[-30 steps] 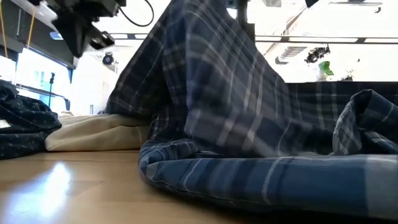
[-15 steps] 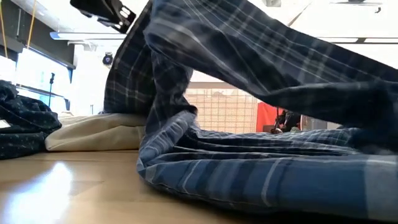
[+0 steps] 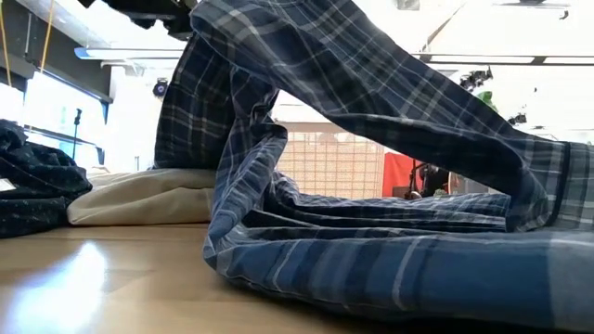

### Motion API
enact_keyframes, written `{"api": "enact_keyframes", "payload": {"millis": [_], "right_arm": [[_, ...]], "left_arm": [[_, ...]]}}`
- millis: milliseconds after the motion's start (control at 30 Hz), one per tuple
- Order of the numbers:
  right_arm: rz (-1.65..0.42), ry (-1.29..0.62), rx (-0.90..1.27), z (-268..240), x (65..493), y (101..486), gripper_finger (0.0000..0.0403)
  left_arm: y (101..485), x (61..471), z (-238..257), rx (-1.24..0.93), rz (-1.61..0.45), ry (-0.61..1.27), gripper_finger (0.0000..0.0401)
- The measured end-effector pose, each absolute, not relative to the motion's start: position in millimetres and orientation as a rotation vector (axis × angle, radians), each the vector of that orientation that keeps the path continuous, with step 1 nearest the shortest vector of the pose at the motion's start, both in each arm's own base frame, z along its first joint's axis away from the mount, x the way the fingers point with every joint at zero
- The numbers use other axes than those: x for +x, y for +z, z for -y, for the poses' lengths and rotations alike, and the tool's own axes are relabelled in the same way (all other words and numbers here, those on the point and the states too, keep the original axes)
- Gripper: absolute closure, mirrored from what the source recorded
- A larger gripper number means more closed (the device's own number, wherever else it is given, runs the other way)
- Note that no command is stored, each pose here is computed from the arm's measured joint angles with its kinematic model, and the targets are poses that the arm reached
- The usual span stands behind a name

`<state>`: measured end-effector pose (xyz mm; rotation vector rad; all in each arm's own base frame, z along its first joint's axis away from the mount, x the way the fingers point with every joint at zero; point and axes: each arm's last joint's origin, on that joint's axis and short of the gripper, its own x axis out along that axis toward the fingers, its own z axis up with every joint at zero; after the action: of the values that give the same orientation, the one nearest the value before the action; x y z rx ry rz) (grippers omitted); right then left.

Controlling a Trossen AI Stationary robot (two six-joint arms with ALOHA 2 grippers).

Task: Fold Laundry from Bin
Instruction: Fold the blue checkered long sleeve

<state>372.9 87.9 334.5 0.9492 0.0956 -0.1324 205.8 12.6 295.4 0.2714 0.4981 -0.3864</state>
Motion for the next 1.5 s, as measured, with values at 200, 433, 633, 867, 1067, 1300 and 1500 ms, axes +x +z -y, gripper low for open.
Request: {"api": "enact_keyframes", "payload": {"millis": [200,433,633,867,1067,1300,1500], "right_arm": [[-0.097,-0.133,0.950,-88,373,334,0.0403],[-0.104,-0.136,0.968,-89,373,333,0.0403],[-0.137,-0.122,1.019,-102,369,330,0.0403],[-0.157,0.040,1.214,-124,365,337,0.0403],[-0.161,-0.059,1.163,-93,372,363,0.0403],[-0.432,-0.327,1.108,-35,407,296,0.0403],[-0.416,-0.198,1.117,-32,457,230,0.0402]], "left_arm": [[274,213,0,0.431,-0.606,-0.298,0.0178],[241,214,8,0.428,-0.805,-0.277,0.0258],[236,206,11,0.350,-0.866,-0.420,0.0389],[283,169,12,0.318,-0.941,-0.493,0.0400],[351,142,11,0.303,-0.715,-0.567,0.0401],[360,130,-4,0.355,-0.818,-0.423,0.0401],[359,128,-20,0.387,-0.881,-0.264,0.0401]]}}
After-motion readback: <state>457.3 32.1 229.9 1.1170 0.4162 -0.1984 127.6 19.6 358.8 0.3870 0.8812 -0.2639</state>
